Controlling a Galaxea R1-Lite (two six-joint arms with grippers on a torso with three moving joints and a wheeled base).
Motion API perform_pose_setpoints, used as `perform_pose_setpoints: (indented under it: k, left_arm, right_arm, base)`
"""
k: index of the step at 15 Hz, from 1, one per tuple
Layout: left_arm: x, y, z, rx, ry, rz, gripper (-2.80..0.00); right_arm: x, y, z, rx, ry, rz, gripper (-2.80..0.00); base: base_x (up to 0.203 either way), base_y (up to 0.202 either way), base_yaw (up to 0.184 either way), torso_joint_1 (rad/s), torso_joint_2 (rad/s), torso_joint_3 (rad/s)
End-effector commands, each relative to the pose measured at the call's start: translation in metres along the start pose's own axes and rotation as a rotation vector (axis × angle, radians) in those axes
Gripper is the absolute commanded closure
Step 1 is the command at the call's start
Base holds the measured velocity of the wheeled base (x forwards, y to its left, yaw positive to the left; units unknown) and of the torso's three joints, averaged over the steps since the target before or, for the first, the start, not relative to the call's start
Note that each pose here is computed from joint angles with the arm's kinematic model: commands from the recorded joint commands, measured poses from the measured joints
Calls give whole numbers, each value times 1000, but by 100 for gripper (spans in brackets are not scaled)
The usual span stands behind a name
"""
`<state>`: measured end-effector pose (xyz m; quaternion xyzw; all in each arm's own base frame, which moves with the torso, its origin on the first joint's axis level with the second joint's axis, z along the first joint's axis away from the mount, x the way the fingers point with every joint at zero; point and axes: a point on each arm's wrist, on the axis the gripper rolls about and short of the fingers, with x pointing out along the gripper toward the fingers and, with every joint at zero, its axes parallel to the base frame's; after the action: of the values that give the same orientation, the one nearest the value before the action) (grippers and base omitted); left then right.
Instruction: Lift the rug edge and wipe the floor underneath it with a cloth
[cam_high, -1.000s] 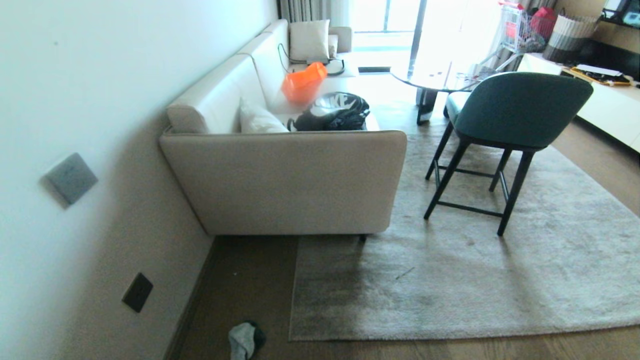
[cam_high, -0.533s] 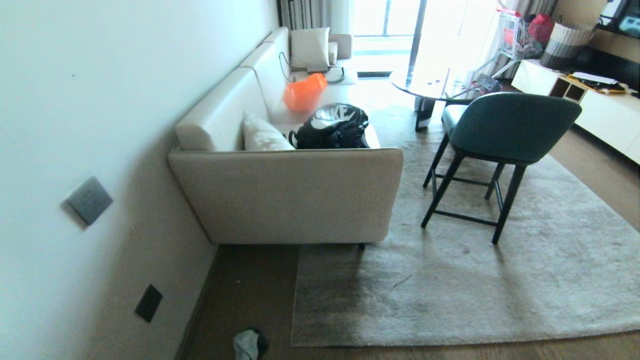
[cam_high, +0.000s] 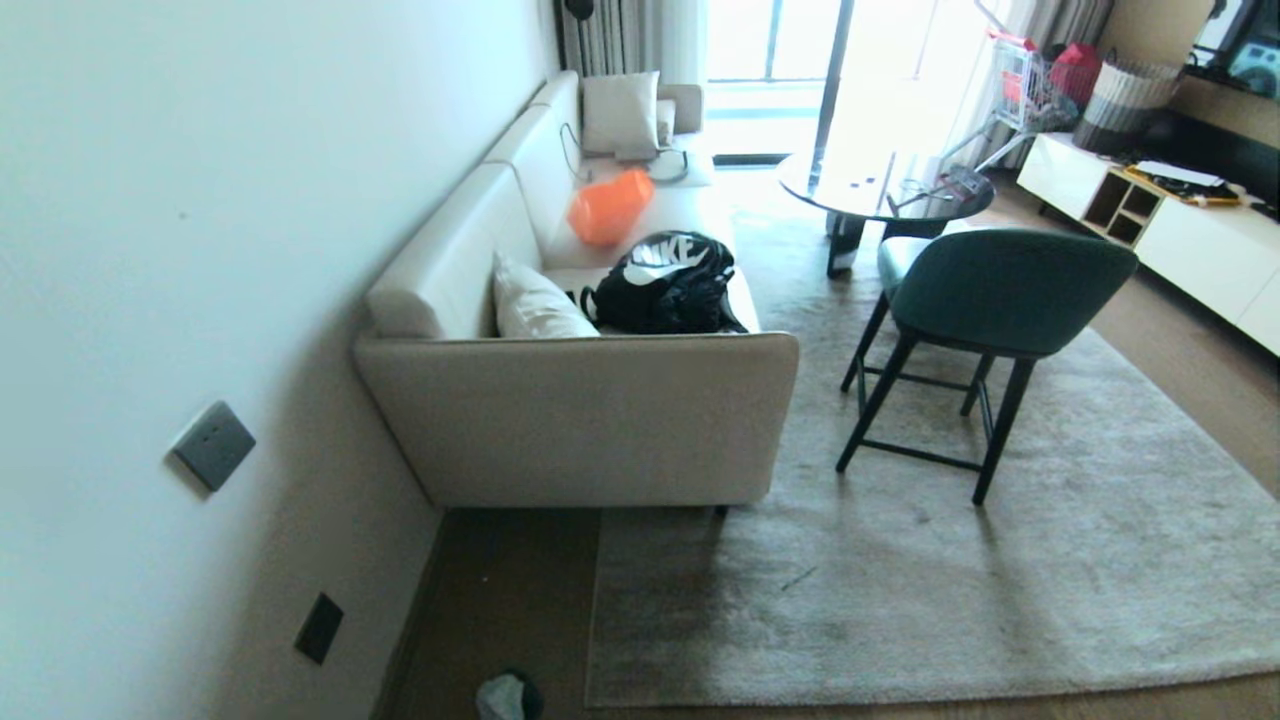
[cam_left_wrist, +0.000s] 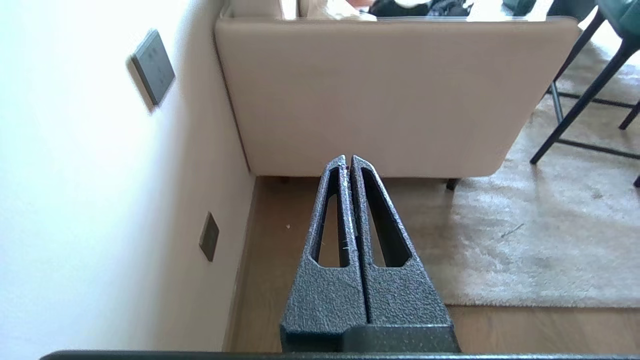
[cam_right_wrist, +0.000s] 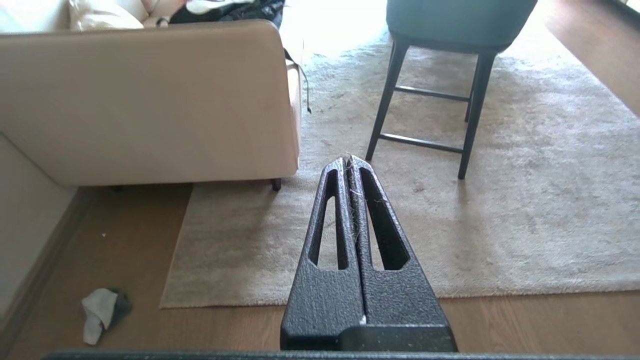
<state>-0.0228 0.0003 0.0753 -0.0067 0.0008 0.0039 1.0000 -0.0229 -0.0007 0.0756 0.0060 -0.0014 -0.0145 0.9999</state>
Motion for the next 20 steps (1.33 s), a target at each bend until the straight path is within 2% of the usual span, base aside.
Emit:
perform_pose_setpoints:
  k: [1,9,16,20]
  left_arm:
    - [0,0,0,0,0,1,0]
    - [0,0,0,0,0,0,0]
    - [0,0,0,0,0,1,0]
    - [0,0,0,0,0,1,0]
  right_arm:
    - [0,0,0,0,1,0,0]
    - [0,0,0,2,1,0,0]
    - [0,0,0,3,1,-3,0]
    - [0,0,0,3,2,-3,0]
  base:
    - [0,0,0,207,-583,-369]
    - [0,0,0,202,-514,-314]
    - [0,0,0,152,-340,-196]
    - [0,0,0,29,-69,-32]
